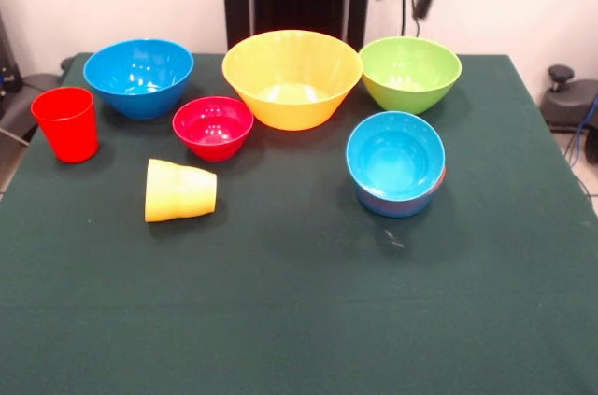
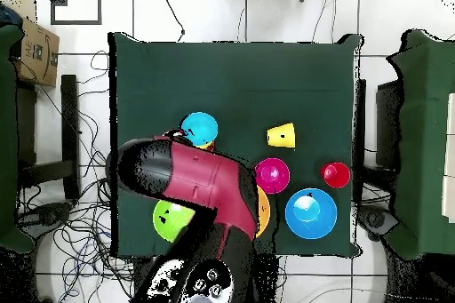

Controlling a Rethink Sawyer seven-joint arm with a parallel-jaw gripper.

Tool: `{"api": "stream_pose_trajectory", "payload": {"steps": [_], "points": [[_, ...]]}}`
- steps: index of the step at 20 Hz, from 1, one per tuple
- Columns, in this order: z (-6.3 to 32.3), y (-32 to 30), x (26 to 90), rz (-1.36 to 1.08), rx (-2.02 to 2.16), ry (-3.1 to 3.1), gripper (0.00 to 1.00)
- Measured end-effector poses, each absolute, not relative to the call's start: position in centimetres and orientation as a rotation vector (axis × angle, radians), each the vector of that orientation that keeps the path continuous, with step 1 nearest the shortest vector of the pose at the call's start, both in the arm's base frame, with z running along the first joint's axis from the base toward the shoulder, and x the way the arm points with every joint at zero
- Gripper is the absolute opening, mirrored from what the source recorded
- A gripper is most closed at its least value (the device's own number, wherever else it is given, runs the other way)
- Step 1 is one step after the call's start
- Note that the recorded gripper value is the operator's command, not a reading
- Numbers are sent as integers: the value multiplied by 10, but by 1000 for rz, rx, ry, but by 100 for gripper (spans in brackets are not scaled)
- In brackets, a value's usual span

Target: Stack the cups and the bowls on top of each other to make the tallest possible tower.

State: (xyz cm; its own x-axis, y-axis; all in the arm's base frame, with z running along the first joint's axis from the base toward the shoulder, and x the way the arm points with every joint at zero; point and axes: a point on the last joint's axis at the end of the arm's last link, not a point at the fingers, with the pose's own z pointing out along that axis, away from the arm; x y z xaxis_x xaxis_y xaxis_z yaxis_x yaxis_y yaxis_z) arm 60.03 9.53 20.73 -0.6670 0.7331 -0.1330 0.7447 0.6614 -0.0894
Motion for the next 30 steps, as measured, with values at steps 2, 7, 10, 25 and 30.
{"api": "stream_pose_trajectory", "payload": {"steps": [2,7,10,25,30], "points": [[227,72,599,-198,1305,2798,100],[245,17,601,-192,1366,2779,100],[245,-21,602,-204,1371,2765,100],[197,-44,588,-244,1131,2729,100],[181,-27,575,-241,1064,2765,100]]}}
